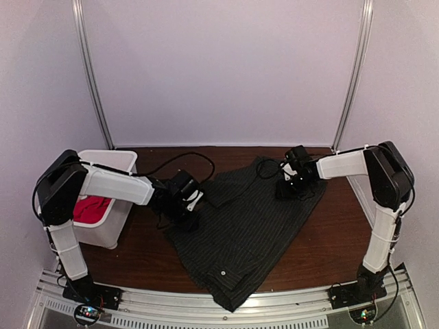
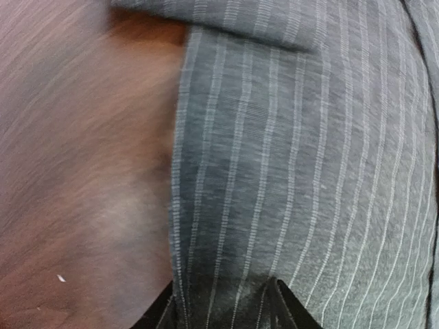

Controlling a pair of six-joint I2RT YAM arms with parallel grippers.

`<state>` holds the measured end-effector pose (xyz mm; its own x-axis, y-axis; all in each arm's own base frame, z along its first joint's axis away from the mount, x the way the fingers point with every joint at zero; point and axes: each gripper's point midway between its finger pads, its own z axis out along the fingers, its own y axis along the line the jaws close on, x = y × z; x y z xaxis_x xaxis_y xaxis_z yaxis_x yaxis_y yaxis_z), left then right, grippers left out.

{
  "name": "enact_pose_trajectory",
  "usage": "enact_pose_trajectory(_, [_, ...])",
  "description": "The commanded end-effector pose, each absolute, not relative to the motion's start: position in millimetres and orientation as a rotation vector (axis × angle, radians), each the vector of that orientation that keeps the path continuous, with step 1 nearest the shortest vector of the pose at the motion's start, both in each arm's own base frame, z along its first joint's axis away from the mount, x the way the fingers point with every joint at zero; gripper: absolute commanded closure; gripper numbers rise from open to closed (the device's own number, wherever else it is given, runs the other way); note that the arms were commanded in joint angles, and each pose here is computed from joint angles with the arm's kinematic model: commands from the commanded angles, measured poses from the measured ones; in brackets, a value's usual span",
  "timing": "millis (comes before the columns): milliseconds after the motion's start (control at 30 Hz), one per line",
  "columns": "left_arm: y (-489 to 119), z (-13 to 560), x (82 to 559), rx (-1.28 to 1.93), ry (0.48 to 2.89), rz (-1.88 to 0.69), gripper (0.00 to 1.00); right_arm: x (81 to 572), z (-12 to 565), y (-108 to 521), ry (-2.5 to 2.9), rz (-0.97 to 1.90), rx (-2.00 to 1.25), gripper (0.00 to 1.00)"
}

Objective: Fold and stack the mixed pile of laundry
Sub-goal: Rotate the 1/3-folded shirt at the center of the board.

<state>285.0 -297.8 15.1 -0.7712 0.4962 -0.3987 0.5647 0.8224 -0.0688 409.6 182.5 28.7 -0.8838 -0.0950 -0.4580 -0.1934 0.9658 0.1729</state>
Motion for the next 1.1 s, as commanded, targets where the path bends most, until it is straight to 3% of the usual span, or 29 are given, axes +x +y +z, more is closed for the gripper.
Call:
enact_pose_trajectory(0, [-278.8, -2.2, 269.9, 0.813, 2.691, -0.153, 0.6, 413.0, 20.3, 178.6, 2.685, 0.245, -0.232, 0.52])
enact_pose_trajectory(233, [-246.4, -25.3, 298.4, 0.661, 2.786, -0.005, 0.74, 368.4, 6.4, 168.0, 2.74, 0.289, -0.221, 0.51])
enact_pose_trajectory(467, [-261.6, -10.1, 351.6, 0.68, 2.698, 0.095, 0.74, 290.7, -15.8, 184.7, 2.845, 0.509, -0.198, 0.5])
enact_pose_trajectory(767, [-272.0, -8.4, 418.6, 0.585, 2.691, -0.081, 0.73, 194.7, -1.3, 240.6, 2.883, 0.707, -0.335, 0.48])
enact_pose_trajectory(1067, [-272.6, 2.2, 393.6, 0.635, 2.721, -0.179, 0.71, 139.1, -0.3, 238.8, 2.934, 0.736, -0.392, 0.48])
